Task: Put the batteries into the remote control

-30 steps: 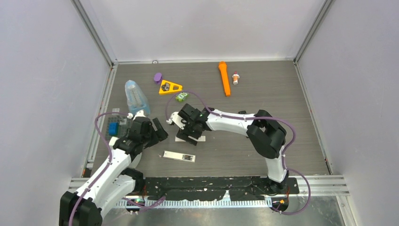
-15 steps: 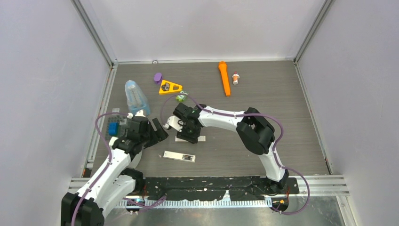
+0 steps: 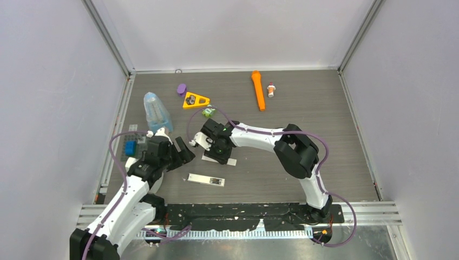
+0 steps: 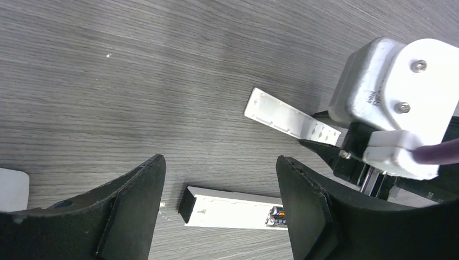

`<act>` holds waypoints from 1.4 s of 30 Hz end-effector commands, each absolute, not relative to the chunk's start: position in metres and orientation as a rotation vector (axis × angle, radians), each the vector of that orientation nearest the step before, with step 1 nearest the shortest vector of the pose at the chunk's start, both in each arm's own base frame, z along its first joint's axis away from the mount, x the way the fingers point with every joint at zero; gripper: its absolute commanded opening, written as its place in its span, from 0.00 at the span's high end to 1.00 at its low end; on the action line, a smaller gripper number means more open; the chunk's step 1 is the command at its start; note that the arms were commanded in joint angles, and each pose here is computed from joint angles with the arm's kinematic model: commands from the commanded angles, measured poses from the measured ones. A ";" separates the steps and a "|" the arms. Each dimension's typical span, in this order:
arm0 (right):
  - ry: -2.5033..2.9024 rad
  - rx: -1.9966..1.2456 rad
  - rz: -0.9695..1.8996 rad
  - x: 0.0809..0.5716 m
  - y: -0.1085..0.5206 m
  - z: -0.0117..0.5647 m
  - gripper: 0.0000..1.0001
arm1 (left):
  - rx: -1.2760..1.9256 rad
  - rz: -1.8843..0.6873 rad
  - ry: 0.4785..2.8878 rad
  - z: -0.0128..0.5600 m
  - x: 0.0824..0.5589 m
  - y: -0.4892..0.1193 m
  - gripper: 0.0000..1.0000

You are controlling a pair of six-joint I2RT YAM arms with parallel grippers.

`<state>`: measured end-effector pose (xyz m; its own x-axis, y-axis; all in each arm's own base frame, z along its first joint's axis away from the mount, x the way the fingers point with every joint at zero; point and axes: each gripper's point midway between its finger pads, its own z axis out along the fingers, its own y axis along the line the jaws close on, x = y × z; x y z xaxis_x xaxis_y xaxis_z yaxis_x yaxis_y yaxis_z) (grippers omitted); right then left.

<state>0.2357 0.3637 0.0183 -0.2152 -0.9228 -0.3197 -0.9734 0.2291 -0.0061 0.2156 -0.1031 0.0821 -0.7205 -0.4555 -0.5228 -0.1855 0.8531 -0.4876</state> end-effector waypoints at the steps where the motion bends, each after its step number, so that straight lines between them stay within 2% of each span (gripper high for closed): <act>1: 2.196 -1.605 0.347 0.250 0.373 0.040 0.71 | -0.451 -0.600 2.308 0.090 0.221 -0.109 0.24; 8: 2.156 -1.551 0.460 0.243 0.373 0.059 0.69 | -0.402 -0.735 2.276 0.095 0.225 -0.128 0.28; 24: 2.079 -1.550 0.671 0.221 0.382 0.092 0.69 | -0.301 -0.969 2.261 0.098 0.242 -0.166 0.28; 27: 2.069 -1.548 0.695 0.218 0.384 0.095 0.69 | -0.331 -0.984 2.275 0.094 0.242 -0.167 0.32; 33: 2.054 -1.518 0.724 0.217 0.386 0.101 0.69 | -0.375 -1.037 2.295 0.090 0.242 -0.173 0.50; 42: 2.043 -1.455 0.757 0.216 0.389 0.117 0.67 | -0.379 -1.059 2.254 0.098 0.242 -0.174 0.91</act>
